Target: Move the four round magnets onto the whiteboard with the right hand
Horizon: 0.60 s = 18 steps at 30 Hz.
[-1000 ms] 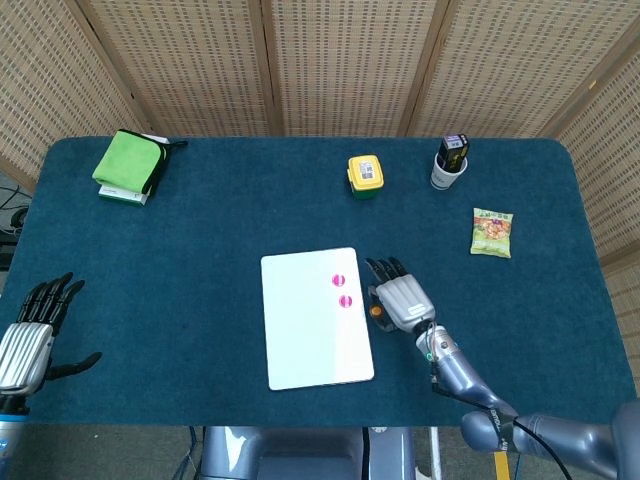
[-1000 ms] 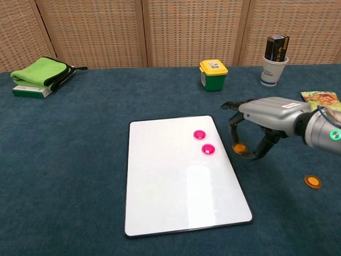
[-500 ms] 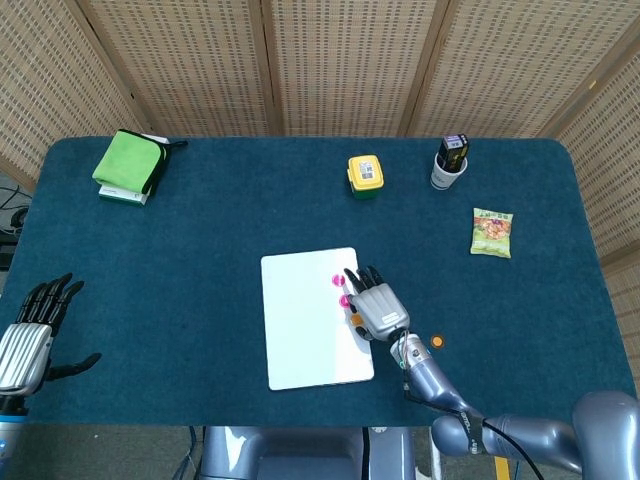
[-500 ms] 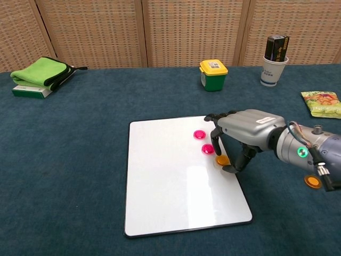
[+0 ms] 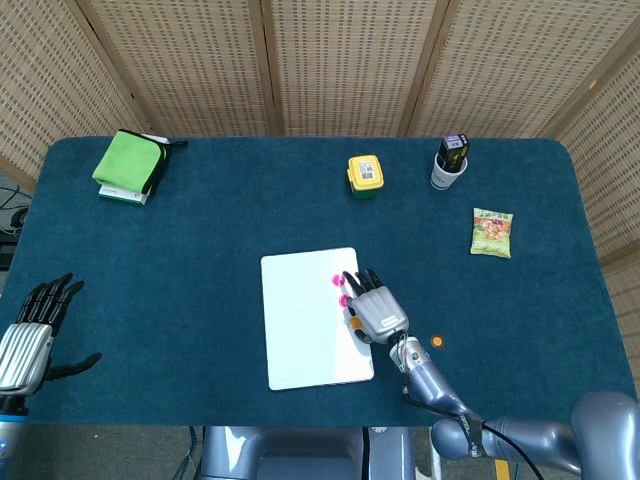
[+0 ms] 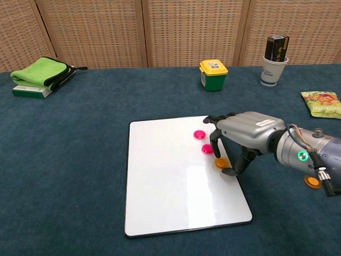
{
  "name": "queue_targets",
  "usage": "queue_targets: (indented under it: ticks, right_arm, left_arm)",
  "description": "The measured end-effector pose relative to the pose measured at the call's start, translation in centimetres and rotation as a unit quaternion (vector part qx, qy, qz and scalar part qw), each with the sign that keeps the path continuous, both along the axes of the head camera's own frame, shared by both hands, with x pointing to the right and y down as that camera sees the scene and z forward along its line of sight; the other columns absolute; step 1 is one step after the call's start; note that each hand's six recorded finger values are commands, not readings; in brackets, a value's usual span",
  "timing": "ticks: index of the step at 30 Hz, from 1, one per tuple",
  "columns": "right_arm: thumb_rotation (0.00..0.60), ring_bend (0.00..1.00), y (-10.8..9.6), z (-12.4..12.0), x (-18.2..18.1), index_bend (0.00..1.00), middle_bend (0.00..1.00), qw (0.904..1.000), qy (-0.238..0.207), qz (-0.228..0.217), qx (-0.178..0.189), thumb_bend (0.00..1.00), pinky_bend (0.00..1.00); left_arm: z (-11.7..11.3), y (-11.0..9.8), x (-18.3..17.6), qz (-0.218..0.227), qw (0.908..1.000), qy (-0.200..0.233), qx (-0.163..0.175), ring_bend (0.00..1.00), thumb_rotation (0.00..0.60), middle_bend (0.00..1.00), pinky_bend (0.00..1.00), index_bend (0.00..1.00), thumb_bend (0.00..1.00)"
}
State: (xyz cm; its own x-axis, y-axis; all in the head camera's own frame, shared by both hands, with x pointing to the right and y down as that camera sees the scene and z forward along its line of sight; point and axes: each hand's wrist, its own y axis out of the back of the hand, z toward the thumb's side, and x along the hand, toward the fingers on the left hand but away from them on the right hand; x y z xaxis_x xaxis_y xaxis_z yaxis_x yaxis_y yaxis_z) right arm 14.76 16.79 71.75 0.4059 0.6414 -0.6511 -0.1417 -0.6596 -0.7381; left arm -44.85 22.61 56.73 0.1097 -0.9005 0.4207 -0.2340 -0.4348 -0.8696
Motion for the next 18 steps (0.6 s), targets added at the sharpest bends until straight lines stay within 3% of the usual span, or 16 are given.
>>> queue_targets:
  ticks: [4, 18]
  right_arm:
    - [0.6, 0.0, -0.04, -0.03, -0.18, 0.45, 0.0, 1.0, -0.005, 0.002, -0.002, 0.37, 0.0]
    - [0.6, 0.0, 0.0, 0.0, -0.3, 0.39, 0.0, 1.0, -0.008, 0.002, -0.003, 0.36, 0.0]
  left_arm:
    - [-0.01, -0.01, 0.0, 0.0, 1.0, 0.001, 0.0, 0.0, 0.6, 0.0, 0.0, 0.0, 0.0]
    - [-0.02, -0.02, -0.01, 0.0, 1.0, 0.001, -0.001, 0.0, 0.6, 0.0, 0.0, 0.0, 0.0]
